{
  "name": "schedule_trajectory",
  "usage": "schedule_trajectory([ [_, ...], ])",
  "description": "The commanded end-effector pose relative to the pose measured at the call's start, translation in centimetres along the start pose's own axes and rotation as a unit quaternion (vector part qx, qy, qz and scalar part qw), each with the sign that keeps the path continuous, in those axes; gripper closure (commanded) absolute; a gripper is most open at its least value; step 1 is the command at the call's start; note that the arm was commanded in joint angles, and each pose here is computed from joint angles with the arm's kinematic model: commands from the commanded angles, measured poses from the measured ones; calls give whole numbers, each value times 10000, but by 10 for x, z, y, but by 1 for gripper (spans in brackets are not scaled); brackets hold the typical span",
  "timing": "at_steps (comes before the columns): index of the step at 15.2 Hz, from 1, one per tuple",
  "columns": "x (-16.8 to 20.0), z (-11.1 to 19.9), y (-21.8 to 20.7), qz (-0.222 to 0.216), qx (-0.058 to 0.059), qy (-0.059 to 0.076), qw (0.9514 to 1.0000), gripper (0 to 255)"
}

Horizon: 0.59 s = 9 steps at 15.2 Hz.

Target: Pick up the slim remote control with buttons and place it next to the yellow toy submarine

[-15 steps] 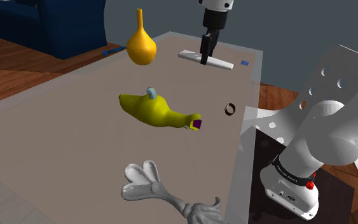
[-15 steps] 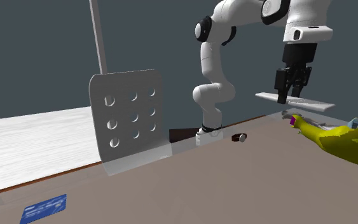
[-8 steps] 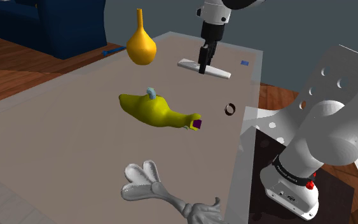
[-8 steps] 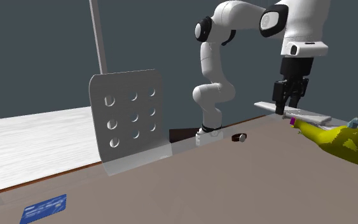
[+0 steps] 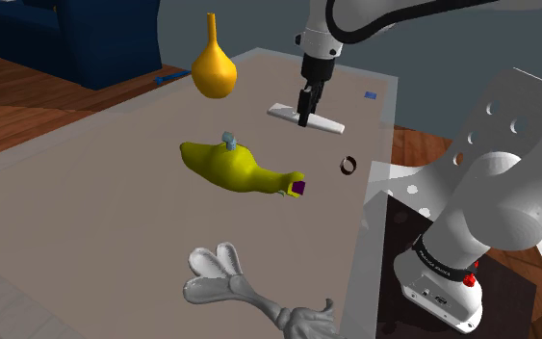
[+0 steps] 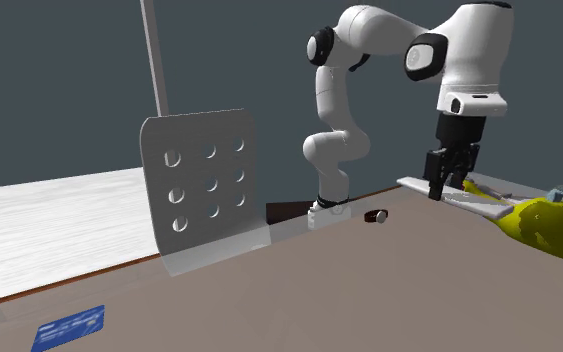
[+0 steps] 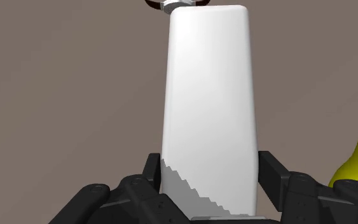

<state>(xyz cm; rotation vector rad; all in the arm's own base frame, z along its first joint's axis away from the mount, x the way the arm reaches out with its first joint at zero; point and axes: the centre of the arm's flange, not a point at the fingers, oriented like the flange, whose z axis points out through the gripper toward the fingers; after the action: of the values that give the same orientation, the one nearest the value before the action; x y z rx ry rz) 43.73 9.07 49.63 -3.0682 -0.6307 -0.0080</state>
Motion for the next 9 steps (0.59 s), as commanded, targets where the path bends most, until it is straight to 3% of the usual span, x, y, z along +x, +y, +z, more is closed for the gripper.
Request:
schedule_trajectory([
  [1, 0, 10, 0, -1, 0, 4, 10000, 255],
  [9, -1, 52, 0, -1, 0, 4, 10000, 255],
])
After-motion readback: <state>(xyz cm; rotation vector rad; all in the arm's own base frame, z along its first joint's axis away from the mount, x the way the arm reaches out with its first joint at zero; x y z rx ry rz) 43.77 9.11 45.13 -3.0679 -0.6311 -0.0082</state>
